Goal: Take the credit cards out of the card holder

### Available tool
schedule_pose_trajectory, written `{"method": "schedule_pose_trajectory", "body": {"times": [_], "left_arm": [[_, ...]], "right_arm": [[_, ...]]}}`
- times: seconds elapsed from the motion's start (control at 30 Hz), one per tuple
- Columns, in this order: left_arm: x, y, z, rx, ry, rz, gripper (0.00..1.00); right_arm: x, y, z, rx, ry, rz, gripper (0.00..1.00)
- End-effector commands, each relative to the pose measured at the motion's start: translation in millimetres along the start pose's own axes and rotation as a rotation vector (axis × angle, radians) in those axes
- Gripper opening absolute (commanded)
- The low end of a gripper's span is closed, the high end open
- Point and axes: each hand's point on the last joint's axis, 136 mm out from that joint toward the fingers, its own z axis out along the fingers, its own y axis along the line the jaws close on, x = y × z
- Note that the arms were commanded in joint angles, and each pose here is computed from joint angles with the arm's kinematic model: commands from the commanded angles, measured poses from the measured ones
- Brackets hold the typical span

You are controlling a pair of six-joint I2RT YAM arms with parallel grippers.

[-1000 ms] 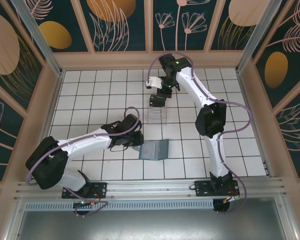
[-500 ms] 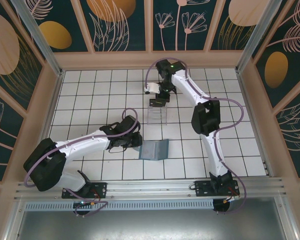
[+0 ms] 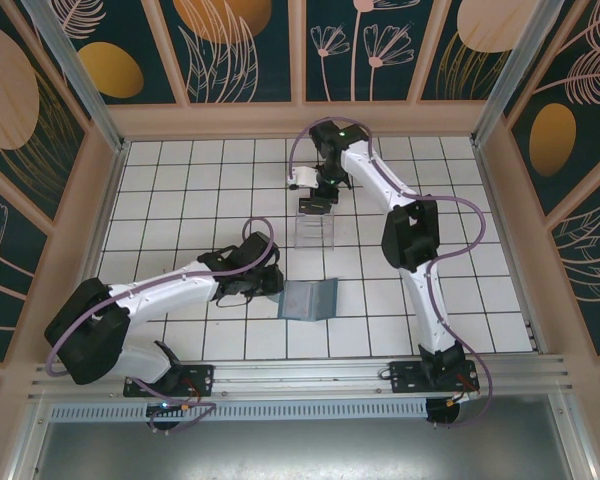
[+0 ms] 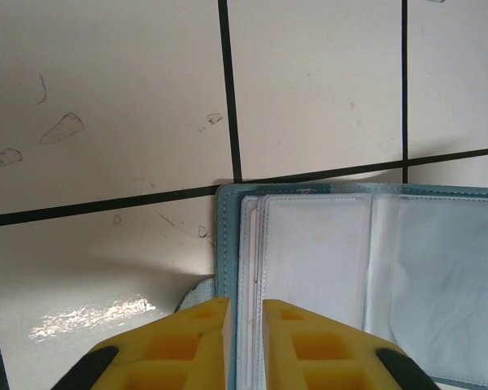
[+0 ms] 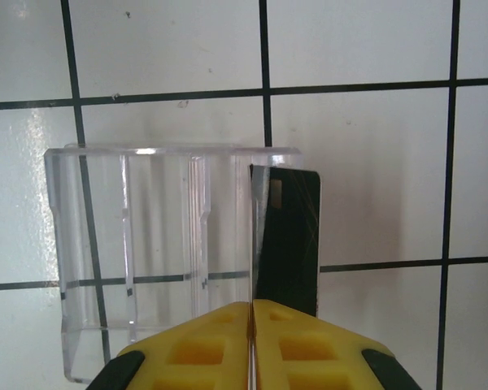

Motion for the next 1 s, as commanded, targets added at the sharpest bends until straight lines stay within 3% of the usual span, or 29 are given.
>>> {"method": "schedule_pose_trajectory", "body": {"times": [0.0, 0.2, 0.53, 0.73, 0.97], "left_arm": [[0, 3, -5, -0.002, -0.005, -0.014, 0.2], [-1, 2, -8, 0.003, -0.011, -0.014, 0.19], [-5, 4, -9, -0.009, -0.034, -0.015, 0.19], [-13, 2, -11, -0.006, -0.062, -0.018, 0.19], [-19, 0, -9, -0.004, -0.069, -0.002, 0.19]], "right_arm": [[-2, -6, 4, 0.034, 0.019, -0.021, 0.12], [-7, -24, -9, 0.139, 0.022, -0.019, 0.27], [-19, -46, -35, 0.286, -0.041, 0.116, 0.35], [-37, -23, -54, 0.262, -0.251, 0.341, 0.35], [-46, 5, -83, 0.195, -0.503, 0.739, 0.36]]}}
